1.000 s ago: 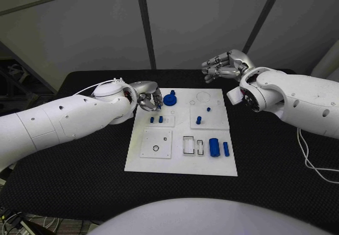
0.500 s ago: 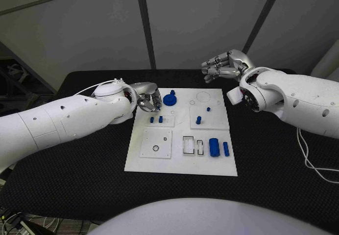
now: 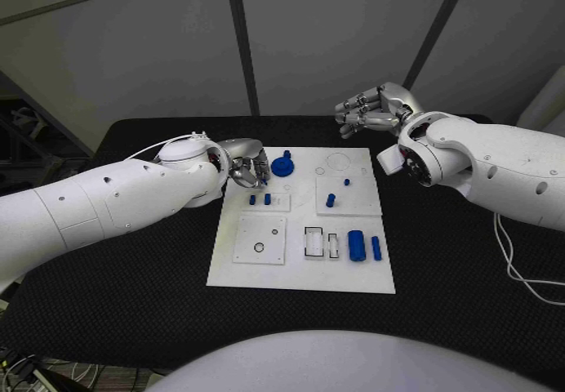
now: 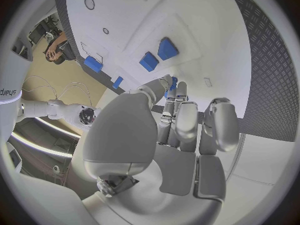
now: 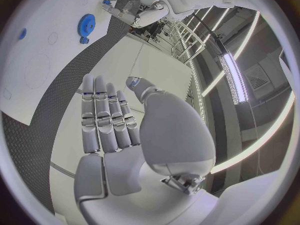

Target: Assemble the parts on the task board

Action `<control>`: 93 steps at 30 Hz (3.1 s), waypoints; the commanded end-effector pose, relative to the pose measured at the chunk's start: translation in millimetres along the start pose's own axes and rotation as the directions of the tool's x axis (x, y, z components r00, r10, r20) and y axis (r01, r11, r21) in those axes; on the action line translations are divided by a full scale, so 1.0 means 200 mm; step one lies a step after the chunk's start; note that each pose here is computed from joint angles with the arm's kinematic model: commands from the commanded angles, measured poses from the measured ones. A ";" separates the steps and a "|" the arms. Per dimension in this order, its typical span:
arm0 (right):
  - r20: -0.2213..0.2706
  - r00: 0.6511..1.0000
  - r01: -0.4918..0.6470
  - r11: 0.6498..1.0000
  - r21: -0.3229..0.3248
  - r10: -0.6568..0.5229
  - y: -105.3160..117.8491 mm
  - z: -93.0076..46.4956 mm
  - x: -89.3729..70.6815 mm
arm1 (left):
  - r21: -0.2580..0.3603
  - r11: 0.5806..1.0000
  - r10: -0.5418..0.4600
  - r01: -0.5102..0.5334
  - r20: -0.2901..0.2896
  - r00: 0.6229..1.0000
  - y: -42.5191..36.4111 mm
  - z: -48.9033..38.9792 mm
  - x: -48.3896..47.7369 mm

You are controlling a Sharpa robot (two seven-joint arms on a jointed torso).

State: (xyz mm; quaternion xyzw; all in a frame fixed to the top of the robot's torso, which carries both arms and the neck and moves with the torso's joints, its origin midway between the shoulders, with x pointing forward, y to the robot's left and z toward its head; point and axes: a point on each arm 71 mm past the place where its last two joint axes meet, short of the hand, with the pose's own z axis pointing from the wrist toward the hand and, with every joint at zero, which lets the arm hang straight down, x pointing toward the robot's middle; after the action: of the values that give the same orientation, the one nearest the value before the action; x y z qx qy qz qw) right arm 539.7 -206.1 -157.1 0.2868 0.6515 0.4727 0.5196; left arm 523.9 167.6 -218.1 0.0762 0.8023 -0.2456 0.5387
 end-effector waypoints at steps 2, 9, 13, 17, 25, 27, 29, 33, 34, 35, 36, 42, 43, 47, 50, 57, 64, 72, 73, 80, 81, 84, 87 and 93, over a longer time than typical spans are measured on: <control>-0.008 1.000 -0.004 1.000 -0.007 0.003 0.01 0.00 0.00 | 0.002 1.000 0.003 -0.003 -0.026 1.000 -0.002 0.000 0.016; -0.008 1.000 -0.003 1.000 -0.007 0.003 0.01 0.00 0.00 | -0.006 1.000 0.007 -0.007 -0.045 0.999 0.008 -0.004 0.031; -0.007 1.000 -0.003 1.000 -0.006 0.003 0.01 0.00 0.00 | -0.011 1.000 0.007 -0.008 -0.047 0.999 0.013 -0.006 0.033; -0.006 1.000 -0.003 1.000 -0.006 0.003 0.01 0.00 0.00 | -0.015 1.000 0.008 -0.008 -0.046 0.999 0.017 -0.006 0.033; -0.005 1.000 -0.001 1.000 -0.003 0.001 0.00 0.00 -0.01 | -0.018 1.000 0.006 -0.007 -0.029 1.000 0.023 -0.010 0.026; -0.005 1.000 0.003 1.000 -0.002 -0.003 0.00 0.00 -0.01 | -0.019 1.000 0.006 -0.007 -0.021 1.000 0.027 -0.012 0.023; -0.007 1.000 0.011 1.000 -0.001 -0.011 0.00 0.00 -0.01 | -0.020 1.000 0.006 -0.006 -0.014 1.000 0.031 -0.014 0.020; -0.014 0.999 0.032 0.999 0.002 -0.032 -0.01 0.00 -0.02 | -0.024 1.000 0.004 -0.004 -0.002 1.000 0.042 -0.022 0.013; -0.015 0.999 0.039 0.999 0.003 -0.039 -0.01 0.00 -0.02 | -0.024 1.000 0.004 -0.004 0.001 1.000 0.045 -0.024 0.011; -0.016 0.999 0.047 0.999 0.003 -0.046 -0.01 0.00 -0.02 | -0.025 1.000 0.003 -0.003 0.004 1.000 0.048 -0.027 0.009; -0.017 0.998 0.055 0.998 0.004 -0.055 -0.02 0.00 -0.03 | -0.025 1.000 0.003 -0.002 0.007 1.000 0.052 -0.029 0.006; -0.044 0.986 0.160 0.987 0.012 -0.159 -0.05 -0.01 -0.07 | -0.030 0.999 -0.022 0.023 0.041 0.999 0.078 -0.043 -0.031; -0.051 0.982 0.185 0.983 0.011 -0.184 -0.05 -0.01 -0.07 | -0.030 0.999 -0.036 0.037 0.052 0.998 0.085 -0.047 -0.045; -0.090 0.940 0.330 0.944 0.000 -0.329 -0.07 -0.03 -0.09 | -0.022 0.993 -0.114 0.116 0.104 0.988 0.114 -0.069 -0.103; -0.117 0.883 0.456 0.890 -0.019 -0.455 -0.08 -0.05 -0.10 | -0.005 0.975 -0.219 0.222 0.148 0.965 0.149 -0.098 -0.145; -0.132 0.735 0.665 0.745 -0.053 -0.665 -0.11 -0.11 -0.08 | 0.058 0.900 -0.435 0.433 0.216 0.874 0.198 -0.180 -0.196; -0.126 0.618 0.773 0.629 -0.080 -0.776 -0.14 -0.16 -0.02 | 0.134 0.759 -0.649 0.637 0.239 0.722 0.209 -0.257 -0.212; -0.143 0.549 0.819 0.565 -0.104 -0.823 -0.18 -0.19 0.07 | 0.207 0.486 -0.869 0.849 0.217 0.445 0.250 -0.311 -0.214; -0.147 0.546 0.820 0.562 -0.107 -0.825 -0.19 -0.19 0.08 | 0.218 0.459 -0.884 0.861 0.211 0.418 0.250 -0.315 -0.215; -0.162 0.534 0.822 0.555 -0.129 -0.830 -0.20 -0.19 0.16 | 0.270 0.356 -0.932 0.895 0.176 0.318 0.227 -0.330 -0.220; -0.163 0.532 0.823 0.553 -0.132 -0.831 -0.20 -0.19 0.16 | 0.273 0.350 -0.934 0.896 0.172 0.313 0.223 -0.331 -0.220; -0.168 0.526 0.824 0.549 -0.140 -0.834 -0.20 -0.19 0.19 | 0.281 0.336 -0.940 0.899 0.160 0.301 0.211 -0.331 -0.220; -0.172 0.523 0.824 0.547 -0.147 -0.835 -0.20 -0.19 0.21 | 0.286 0.329 -0.943 0.900 0.155 0.295 0.207 -0.331 -0.220; -0.191 0.518 0.824 0.546 -0.152 -0.834 -0.21 -0.18 0.23 | 0.287 0.326 -0.944 0.901 0.157 0.291 0.207 -0.332 -0.220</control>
State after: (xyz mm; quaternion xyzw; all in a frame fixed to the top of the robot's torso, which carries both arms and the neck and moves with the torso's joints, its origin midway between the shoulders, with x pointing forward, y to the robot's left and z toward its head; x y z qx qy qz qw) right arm 496.7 -193.7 -212.8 -0.1178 0.7531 0.2217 0.6081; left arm 503.2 242.4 -174.3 -0.3961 0.6014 -0.5598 0.4099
